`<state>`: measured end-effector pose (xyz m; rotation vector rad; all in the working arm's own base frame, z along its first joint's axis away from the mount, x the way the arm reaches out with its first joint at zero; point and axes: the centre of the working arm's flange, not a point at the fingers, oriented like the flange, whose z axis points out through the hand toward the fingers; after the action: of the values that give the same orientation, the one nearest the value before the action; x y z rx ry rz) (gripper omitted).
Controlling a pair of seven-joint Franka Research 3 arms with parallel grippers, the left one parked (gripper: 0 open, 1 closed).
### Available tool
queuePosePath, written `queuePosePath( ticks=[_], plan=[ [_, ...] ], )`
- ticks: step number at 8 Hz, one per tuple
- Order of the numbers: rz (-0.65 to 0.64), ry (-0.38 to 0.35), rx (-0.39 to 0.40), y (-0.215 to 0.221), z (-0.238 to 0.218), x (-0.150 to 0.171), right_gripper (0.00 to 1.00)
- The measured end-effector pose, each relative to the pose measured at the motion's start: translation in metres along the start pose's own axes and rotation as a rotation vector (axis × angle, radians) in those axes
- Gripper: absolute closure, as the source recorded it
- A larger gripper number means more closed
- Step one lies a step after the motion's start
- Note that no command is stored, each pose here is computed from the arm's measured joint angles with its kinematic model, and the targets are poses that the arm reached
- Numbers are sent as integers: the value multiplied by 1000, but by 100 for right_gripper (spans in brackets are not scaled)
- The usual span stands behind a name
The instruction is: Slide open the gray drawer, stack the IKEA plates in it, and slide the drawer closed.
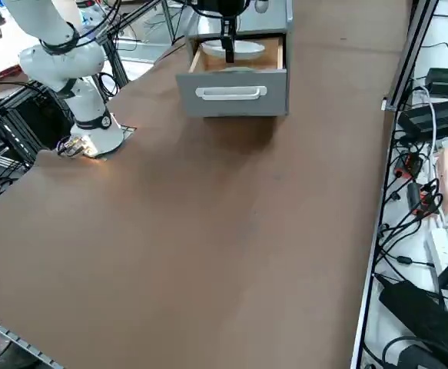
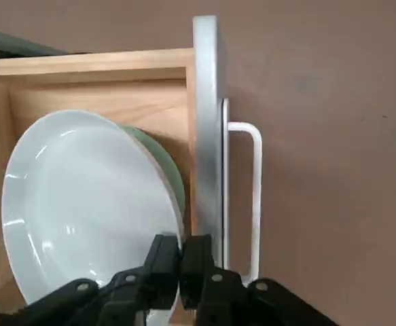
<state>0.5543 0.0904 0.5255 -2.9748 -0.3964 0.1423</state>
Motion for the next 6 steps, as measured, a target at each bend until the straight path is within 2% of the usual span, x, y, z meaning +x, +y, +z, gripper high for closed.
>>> queuePosePath(
  ticks=[4, 6],
  plan=[
    [18, 32, -13, -39, 34, 8, 99],
    [43, 40, 16, -49, 46, 13, 93]
  ],
)
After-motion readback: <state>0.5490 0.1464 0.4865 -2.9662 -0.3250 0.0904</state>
